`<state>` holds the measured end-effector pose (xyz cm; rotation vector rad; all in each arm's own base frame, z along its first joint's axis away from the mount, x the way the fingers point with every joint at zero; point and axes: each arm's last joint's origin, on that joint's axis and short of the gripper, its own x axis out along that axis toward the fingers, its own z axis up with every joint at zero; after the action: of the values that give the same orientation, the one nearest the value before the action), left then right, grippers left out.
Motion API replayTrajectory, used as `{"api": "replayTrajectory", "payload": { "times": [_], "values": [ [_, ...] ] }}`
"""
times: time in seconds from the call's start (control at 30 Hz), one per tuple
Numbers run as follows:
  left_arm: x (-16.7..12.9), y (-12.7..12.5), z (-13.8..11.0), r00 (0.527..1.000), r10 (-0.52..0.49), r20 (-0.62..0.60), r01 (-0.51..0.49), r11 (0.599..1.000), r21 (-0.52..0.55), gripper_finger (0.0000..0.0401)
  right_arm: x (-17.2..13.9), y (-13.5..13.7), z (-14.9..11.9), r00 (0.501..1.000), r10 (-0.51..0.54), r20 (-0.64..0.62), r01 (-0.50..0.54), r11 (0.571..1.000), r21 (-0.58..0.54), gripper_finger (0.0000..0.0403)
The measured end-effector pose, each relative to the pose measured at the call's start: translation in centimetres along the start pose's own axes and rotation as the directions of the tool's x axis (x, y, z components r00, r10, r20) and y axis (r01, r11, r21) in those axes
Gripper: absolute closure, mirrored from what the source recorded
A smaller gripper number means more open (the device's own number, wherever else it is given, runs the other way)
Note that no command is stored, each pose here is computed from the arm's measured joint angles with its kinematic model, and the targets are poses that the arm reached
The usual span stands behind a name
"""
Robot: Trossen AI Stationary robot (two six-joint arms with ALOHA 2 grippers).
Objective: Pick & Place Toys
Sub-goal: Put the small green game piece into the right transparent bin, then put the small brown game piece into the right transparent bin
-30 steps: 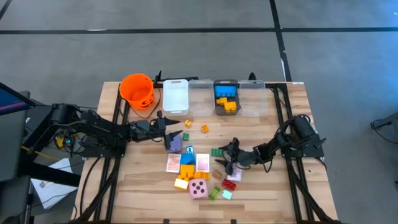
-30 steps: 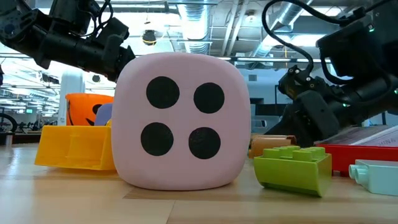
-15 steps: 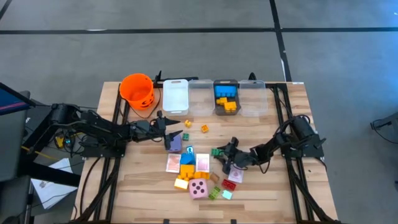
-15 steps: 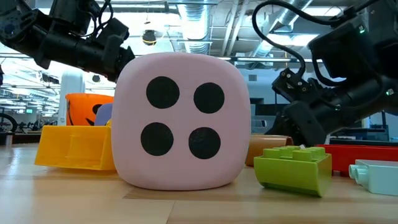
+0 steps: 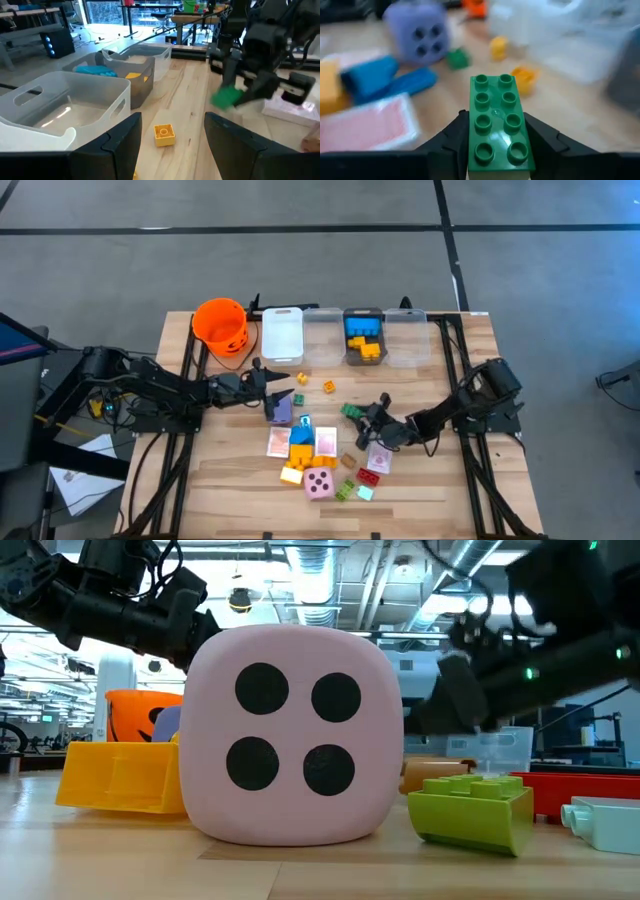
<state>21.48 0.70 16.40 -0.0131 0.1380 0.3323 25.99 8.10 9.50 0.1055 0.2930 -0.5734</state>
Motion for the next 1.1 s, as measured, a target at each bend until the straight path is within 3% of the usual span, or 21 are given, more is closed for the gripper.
{"api": "replayTrajectory", "payload": {
  "times": [0.17,0.33,0.63,0.77,0.87,1.1],
  "values": [
    [0.1,0.2,0.0,1.0,0.009,0.0,-0.009,0.998,-0.067,0.0191,-0.6,-1.0,2.9,0.993,-0.1,0.069,0.093,0.99,0.104,0.0269],
    [0.1,0.2,0.0,1.0,0.009,-0.001,-0.009,0.997,-0.074,0.0191,-0.5,-4.1,5.5,0.975,-0.219,0.024,0.215,0.969,0.119,0.0269],
    [0.1,0.2,0.0,1.0,0.009,-0.001,-0.009,0.997,-0.075,0.0191,-1.7,-12.7,8.8,0.847,-0.52,-0.11,0.532,0.819,0.217,0.0262],
    [0.1,0.2,0.0,1.0,0.009,-0.001,-0.009,0.997,-0.074,0.0191,-2.5,-15.1,9.7,0.809,-0.57,-0.146,0.587,0.763,0.27,0.0261],
    [0.1,0.2,0.0,1.0,0.009,-0.001,-0.009,0.997,-0.074,0.0191,-2.7,-16.0,10.1,0.803,-0.576,-0.153,0.594,0.755,0.278,0.0235],
    [0.1,0.2,0.0,1.0,0.009,-0.001,-0.009,0.997,-0.074,0.0191,-2.3,-17.0,10.1,0.78,-0.602,-0.173,0.626,0.749,0.218,0.012]
  ]
}}
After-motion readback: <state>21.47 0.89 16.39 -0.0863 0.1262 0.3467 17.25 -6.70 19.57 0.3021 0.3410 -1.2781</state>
